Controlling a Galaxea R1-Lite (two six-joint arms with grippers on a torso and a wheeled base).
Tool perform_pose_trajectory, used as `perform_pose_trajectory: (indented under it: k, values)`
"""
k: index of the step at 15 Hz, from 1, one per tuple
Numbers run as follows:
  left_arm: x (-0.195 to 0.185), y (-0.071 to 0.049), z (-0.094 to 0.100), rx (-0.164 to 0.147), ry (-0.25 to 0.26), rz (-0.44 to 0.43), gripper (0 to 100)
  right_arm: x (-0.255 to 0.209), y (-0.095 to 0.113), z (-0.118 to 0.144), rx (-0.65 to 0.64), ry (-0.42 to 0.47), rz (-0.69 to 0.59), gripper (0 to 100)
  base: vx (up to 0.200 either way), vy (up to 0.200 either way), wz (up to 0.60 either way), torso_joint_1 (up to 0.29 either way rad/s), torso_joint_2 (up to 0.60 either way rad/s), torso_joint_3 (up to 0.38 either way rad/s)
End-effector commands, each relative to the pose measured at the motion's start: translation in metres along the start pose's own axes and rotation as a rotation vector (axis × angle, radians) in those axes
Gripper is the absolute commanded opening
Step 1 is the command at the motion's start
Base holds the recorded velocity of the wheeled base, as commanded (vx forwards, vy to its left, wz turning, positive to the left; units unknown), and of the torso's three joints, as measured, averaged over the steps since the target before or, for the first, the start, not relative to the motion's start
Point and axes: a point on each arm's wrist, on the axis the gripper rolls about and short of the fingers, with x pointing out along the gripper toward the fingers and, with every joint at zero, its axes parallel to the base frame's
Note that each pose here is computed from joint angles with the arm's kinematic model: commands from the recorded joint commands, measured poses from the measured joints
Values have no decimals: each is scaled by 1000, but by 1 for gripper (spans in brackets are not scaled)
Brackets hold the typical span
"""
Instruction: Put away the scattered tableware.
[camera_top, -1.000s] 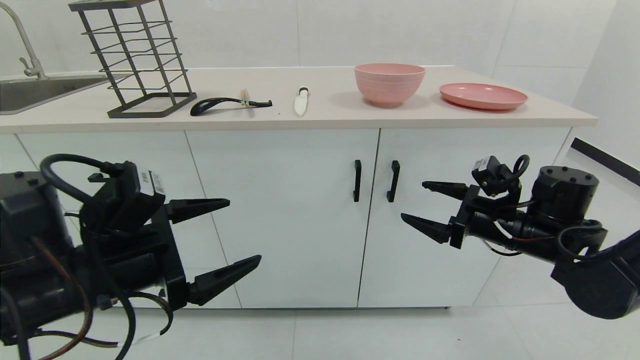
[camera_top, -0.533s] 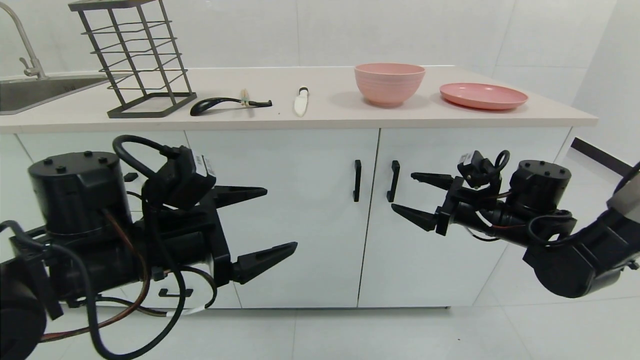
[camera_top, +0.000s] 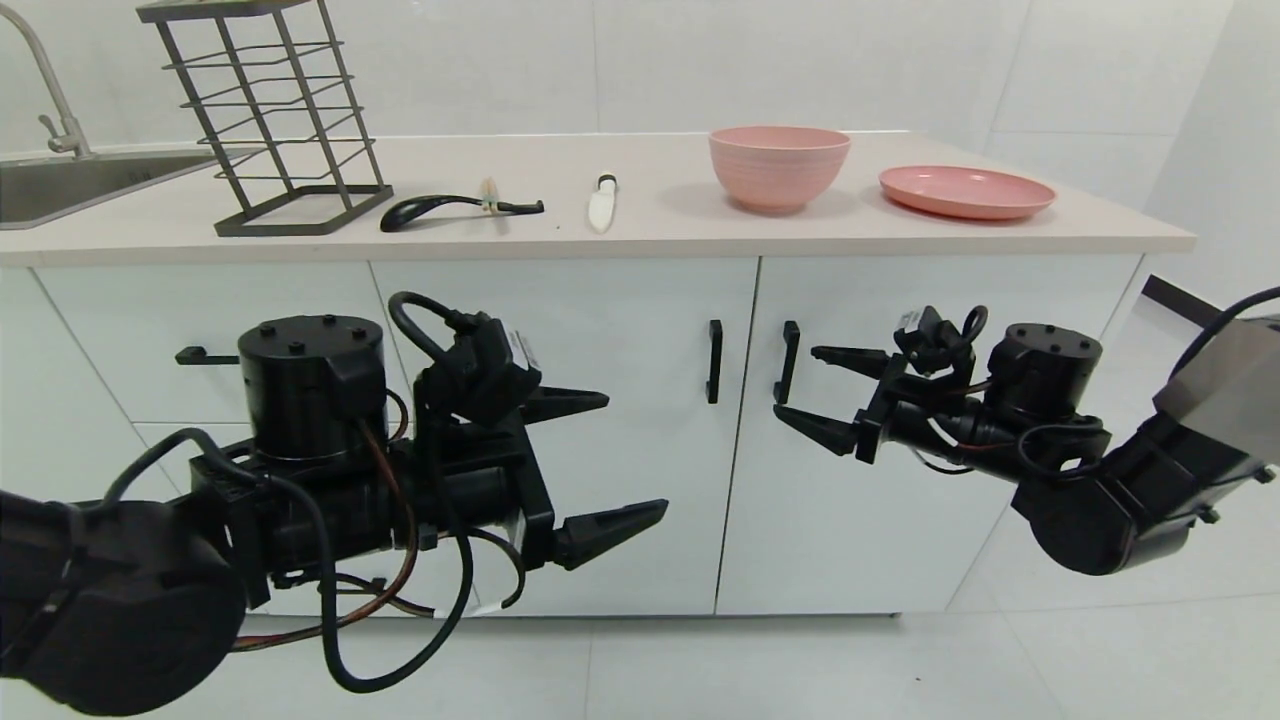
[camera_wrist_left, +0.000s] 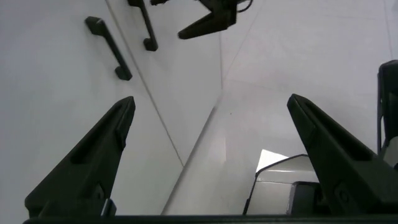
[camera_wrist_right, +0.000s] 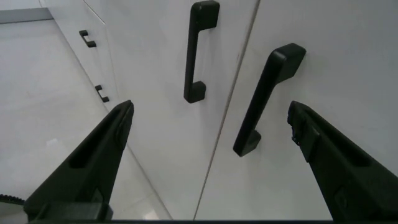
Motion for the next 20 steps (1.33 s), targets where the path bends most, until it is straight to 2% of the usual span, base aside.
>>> perform_pose_trajectory:
  k: [1,2,3,4,10,11,13,14,16,20]
  values:
    - [13,-4,-3,7,-6,-45,100,10,2,-5,0,-1,27,100,0,0,0,0,0,0]
    - [15,-8,-1,12,-19,-73,100,11,2,-4,-3,-5,28,100,0,0,0,0,0,0]
    - [21,-18,4,24,-47,-132,100,13,0,-5,-6,-7,27,100,0,0,0,0,0,0]
    - [26,-19,5,29,-53,-139,100,14,-1,-6,-6,-7,27,100,0,0,0,0,0,0]
    - [50,-7,8,42,-73,-128,100,14,-10,-10,-8,-9,7,100,0,0,0,0,0,0]
    - [56,-3,8,47,-89,-120,100,18,-11,-13,-5,-8,13,100,0,0,0,0,0,0]
    - [62,0,6,11,-124,-116,100,24,-10,-17,-6,-14,48,100,0,0,0,0,0,0]
    - [65,2,5,6,-144,-106,100,28,-8,-15,-11,-22,74,100,0,0,0,0,0,0]
    - [70,9,1,10,-155,-70,100,32,-6,-18,-8,-23,99,100,0,0,0,0,0,0]
    - [80,12,-5,9,-155,-55,100,35,-3,-24,-23,-53,189,100,0,0,0,0,0,0]
